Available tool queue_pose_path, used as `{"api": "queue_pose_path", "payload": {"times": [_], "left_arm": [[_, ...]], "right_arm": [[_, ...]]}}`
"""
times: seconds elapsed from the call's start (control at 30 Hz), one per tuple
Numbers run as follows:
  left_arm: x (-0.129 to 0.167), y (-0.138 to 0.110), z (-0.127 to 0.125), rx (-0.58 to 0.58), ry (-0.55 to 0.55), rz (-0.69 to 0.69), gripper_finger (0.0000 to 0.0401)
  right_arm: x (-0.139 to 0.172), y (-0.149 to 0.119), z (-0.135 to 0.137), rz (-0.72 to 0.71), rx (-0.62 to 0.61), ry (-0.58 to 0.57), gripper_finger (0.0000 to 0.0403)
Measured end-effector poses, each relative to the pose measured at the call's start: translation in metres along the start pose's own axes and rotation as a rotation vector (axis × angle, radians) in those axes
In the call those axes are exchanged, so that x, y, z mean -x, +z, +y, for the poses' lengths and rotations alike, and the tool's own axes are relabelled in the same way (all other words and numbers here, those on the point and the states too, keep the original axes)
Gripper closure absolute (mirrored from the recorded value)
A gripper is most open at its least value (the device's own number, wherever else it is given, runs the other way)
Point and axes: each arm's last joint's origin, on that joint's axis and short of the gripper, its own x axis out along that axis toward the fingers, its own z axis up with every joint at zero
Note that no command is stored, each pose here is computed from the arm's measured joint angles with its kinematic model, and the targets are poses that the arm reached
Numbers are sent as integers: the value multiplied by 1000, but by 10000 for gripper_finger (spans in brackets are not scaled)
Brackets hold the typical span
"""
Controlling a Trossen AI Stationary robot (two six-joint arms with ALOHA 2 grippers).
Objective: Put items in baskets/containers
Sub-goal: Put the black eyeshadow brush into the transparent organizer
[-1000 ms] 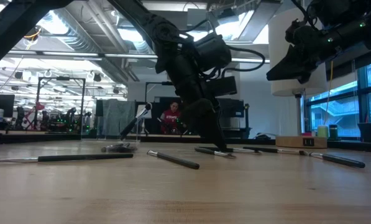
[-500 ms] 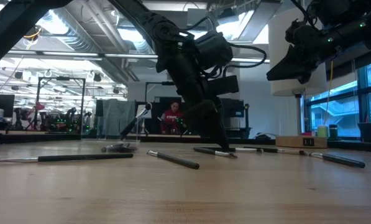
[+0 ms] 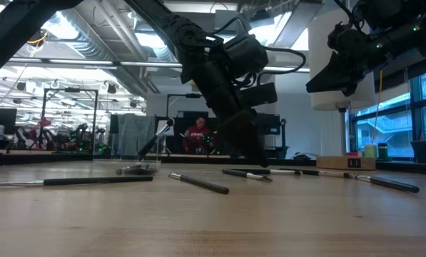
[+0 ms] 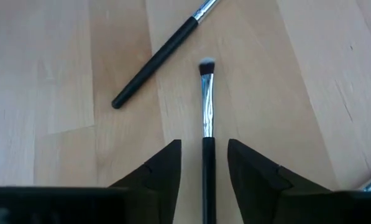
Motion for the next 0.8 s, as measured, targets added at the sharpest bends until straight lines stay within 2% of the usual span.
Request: {"api": "queue_pose_path", "payload": {"times": [0.27, 0.53, 0.8], "left_arm": [[-7, -6, -1, 4, -14, 25, 321], [-24, -13, -1, 15, -39, 32, 340], [-15, -8, 3, 65, -7, 11, 377]], "right_arm": [[0, 0, 0, -1, 1, 0, 311], [0, 0, 0, -3, 15, 0, 311], [0, 1, 0, -8, 20, 1, 311]]}}
